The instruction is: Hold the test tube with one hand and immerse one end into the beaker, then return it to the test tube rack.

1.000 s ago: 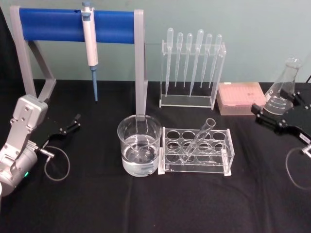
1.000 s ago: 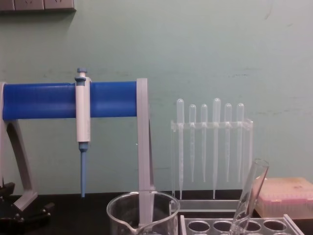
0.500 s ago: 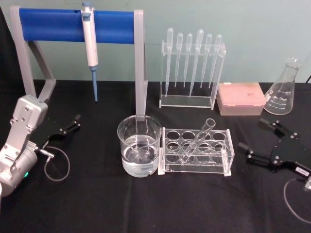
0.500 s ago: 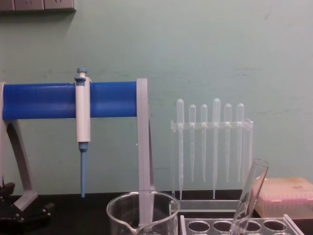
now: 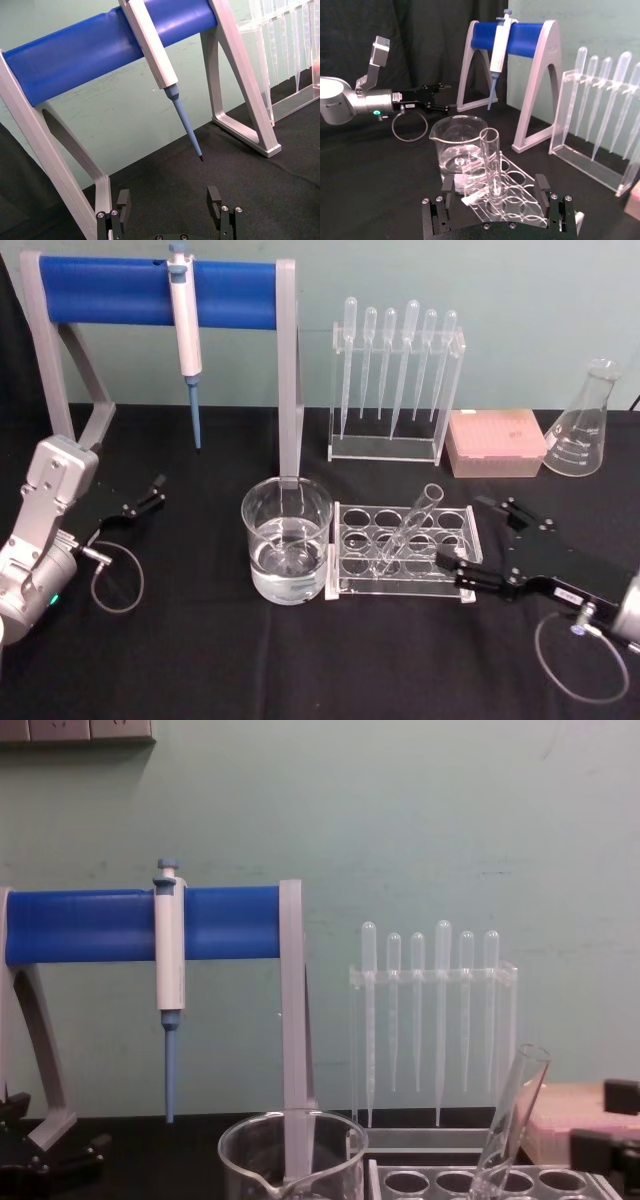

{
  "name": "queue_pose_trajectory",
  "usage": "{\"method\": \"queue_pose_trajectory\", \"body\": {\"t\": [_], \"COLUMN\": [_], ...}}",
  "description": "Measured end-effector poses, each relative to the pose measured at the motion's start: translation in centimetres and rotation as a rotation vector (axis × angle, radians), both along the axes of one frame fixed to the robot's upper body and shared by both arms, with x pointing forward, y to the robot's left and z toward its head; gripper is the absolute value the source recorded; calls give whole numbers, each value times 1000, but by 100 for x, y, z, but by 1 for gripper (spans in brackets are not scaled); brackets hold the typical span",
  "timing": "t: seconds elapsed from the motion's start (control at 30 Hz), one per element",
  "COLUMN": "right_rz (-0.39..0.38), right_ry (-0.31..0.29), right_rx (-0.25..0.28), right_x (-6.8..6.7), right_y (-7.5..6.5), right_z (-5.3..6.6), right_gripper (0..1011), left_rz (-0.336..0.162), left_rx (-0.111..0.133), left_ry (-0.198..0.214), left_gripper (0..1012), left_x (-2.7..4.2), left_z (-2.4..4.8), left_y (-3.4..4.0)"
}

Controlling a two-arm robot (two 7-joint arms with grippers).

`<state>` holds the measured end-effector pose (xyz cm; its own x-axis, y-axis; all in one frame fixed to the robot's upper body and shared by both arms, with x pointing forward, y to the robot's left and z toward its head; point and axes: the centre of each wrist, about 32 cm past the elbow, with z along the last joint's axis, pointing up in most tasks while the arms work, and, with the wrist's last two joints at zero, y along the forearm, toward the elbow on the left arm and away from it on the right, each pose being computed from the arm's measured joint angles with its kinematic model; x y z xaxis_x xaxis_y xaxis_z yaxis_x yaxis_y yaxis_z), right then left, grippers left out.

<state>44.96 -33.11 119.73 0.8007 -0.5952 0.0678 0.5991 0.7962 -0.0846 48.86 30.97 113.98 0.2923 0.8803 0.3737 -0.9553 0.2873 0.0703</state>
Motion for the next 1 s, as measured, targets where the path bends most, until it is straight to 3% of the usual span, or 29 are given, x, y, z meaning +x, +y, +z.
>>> {"method": "queue_pose_trajectory", "body": {"t": [0.17, 0.8, 1.0], "right_rz": [-6, -37, -39], "right_ry": [30, 23, 23], "right_rx": [7, 9, 8], "right_x": [51, 219, 215], "right_y": [129, 438, 427], "right_z": [20, -14, -15], "right_gripper": [1003, 1003, 1003], "left_rz": [0, 0, 0], "left_rx": [0, 0, 0], "left_ry": [0, 0, 0], "left_gripper": [1000, 1000, 1000], "left_x": [0, 0, 0], "left_z": [0, 0, 0], "left_y": [0, 0, 0]}}
